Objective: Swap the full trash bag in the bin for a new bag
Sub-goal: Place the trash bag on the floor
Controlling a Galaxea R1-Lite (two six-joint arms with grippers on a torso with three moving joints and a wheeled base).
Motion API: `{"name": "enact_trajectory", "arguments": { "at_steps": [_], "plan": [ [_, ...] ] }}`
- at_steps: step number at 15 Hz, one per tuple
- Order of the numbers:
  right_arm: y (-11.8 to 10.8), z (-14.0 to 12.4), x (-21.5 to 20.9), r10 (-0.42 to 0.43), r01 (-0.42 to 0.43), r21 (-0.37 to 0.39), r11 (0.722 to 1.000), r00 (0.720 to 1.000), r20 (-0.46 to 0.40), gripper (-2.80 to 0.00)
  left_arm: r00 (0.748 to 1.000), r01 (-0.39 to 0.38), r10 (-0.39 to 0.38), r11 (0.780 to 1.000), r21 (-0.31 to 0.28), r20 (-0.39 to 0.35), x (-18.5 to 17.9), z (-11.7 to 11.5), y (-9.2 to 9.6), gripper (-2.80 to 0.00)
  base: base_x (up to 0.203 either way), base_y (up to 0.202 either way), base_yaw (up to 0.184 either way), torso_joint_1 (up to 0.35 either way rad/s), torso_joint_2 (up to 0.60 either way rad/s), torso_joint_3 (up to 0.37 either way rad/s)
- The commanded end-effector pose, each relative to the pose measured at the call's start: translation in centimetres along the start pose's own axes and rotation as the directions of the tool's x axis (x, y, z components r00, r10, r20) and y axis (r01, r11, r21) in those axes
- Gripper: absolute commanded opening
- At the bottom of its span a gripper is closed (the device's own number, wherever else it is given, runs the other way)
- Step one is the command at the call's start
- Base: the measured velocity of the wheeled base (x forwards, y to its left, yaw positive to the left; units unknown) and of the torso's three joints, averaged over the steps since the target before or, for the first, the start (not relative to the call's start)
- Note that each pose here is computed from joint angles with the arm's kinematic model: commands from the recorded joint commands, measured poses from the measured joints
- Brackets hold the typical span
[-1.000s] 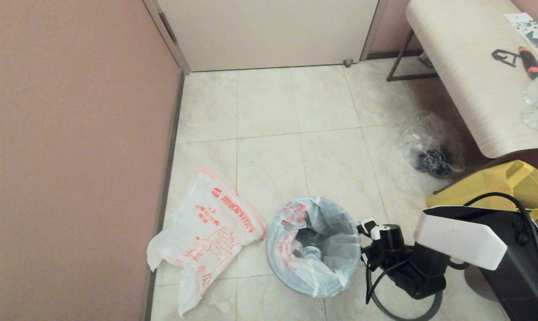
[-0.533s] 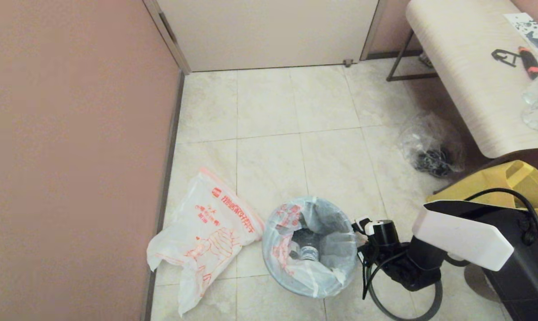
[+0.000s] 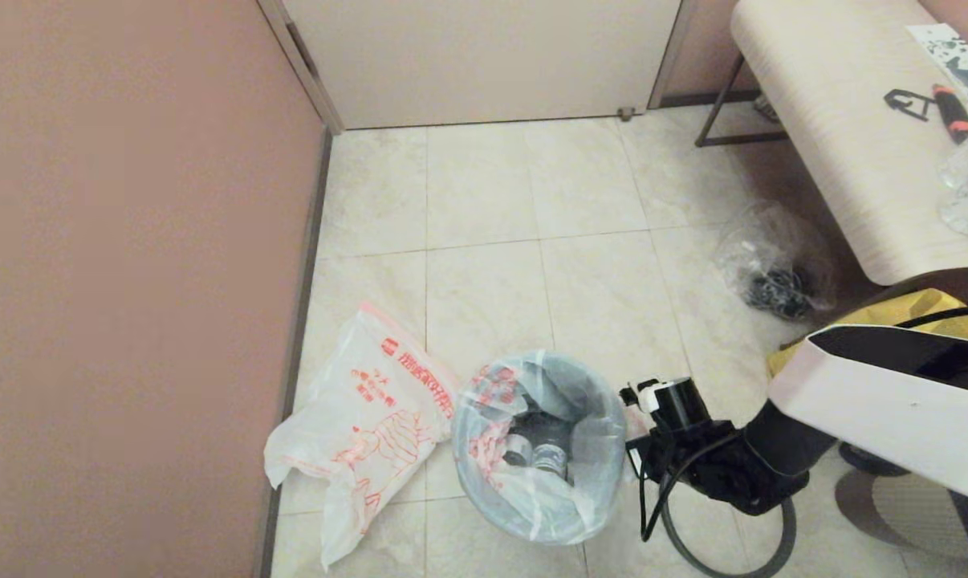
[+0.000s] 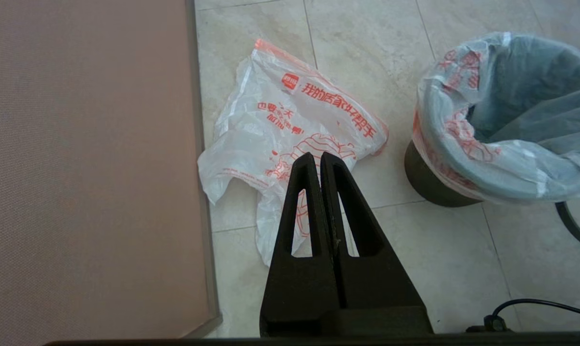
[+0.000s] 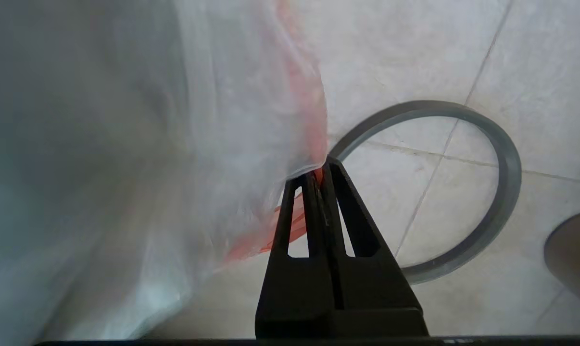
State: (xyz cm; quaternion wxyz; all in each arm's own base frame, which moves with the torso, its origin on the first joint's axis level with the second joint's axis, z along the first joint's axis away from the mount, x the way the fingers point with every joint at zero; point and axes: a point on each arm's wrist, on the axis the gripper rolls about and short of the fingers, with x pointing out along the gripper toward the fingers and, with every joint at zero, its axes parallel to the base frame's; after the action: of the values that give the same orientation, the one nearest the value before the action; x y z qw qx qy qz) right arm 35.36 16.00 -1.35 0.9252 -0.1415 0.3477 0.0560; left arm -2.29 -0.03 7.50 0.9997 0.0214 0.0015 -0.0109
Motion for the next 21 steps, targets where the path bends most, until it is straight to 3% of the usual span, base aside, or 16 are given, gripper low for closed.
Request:
{"name": "enact_trajectory", "arguments": {
  "at_steps": [1, 5, 12, 21],
  "plan": [
    [0.1, 1.6, -3.1, 0.017, -0.017, 0.001, 1.0, 0.998, 0.053, -2.8, 1.0, 0.0, 0.0, 1.0, 0.0, -0.001, 0.0, 0.0, 0.0, -2.8, 0.0, 0.0, 0.0, 0.0, 0.0, 0.0],
    [-0.1, 0.9, -3.9, 0.021, -0.021, 0.016, 1.0, 1.0, -0.012, -2.8, 1.0, 0.0, 0.0, 1.0, 0.0, -0.001, 0.0, 0.0, 0.0, -2.8, 0.0, 0.0, 0.0, 0.0, 0.0, 0.0],
    [-1.2, 0.3, -4.9, 0.036, -0.033, 0.108, 0.994, 0.999, -0.028, -2.8, 1.0, 0.0, 0.0, 1.0, 0.0, -0.001, 0.0, 0.0, 0.0, -2.8, 0.0, 0.0, 0.0, 0.0, 0.0, 0.0],
    [-2.8, 1.4, -8.6, 0.107, -0.113, 0.22, 0.969, 0.993, 0.04, -2.8, 1.0, 0.0, 0.0, 1.0, 0.0, -0.001, 0.0, 0.0, 0.0, -2.8, 0.0, 0.0, 0.0, 0.0, 0.0, 0.0]
  ]
}}
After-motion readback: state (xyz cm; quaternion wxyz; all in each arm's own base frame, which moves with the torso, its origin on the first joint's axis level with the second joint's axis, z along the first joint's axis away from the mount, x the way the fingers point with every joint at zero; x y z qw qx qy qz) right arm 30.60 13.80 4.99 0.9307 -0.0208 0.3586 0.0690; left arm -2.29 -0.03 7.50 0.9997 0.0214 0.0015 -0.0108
